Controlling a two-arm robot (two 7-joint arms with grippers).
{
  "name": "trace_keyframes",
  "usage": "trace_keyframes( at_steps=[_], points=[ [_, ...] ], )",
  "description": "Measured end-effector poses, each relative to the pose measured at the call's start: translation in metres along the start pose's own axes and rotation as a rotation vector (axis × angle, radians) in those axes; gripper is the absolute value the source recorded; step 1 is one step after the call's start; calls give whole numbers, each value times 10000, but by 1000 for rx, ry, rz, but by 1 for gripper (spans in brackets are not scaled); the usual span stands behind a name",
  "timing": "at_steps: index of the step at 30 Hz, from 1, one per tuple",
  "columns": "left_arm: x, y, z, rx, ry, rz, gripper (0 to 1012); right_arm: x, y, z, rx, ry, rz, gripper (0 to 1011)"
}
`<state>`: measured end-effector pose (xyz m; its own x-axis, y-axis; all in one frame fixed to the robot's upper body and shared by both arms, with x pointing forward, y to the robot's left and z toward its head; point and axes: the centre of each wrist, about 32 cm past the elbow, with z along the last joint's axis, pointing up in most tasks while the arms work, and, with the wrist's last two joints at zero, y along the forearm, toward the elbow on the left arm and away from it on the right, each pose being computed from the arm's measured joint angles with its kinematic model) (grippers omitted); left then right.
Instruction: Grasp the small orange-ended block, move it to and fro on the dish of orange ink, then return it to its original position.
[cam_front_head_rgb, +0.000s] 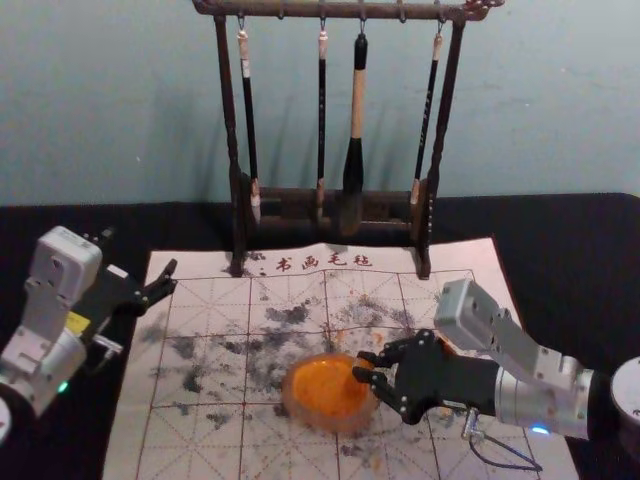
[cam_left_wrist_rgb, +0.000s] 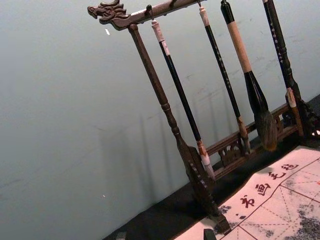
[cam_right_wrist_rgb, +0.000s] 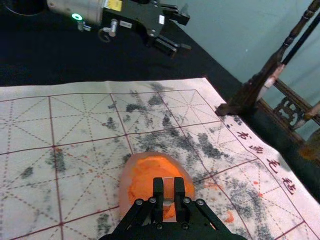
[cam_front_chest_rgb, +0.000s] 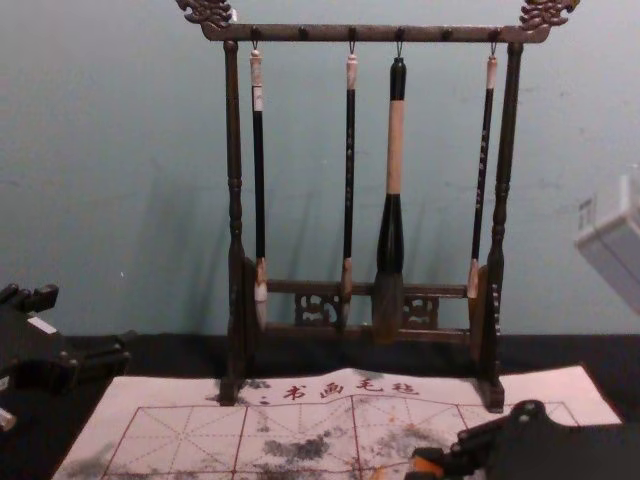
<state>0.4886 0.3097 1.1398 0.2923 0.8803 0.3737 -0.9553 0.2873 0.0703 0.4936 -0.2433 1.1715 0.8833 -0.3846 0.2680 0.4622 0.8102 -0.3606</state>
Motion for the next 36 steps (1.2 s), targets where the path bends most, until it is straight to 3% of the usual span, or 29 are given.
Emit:
trace_keyframes(
  at_steps=[20, 36],
  points=[
    [0, 0, 0, 0, 0, 0, 1001, -113, 13, 27, 11, -18, 65, 91],
    [0, 0, 0, 0, 0, 0, 1001, -62, 171, 84, 8, -36, 71, 91]
  ],
)
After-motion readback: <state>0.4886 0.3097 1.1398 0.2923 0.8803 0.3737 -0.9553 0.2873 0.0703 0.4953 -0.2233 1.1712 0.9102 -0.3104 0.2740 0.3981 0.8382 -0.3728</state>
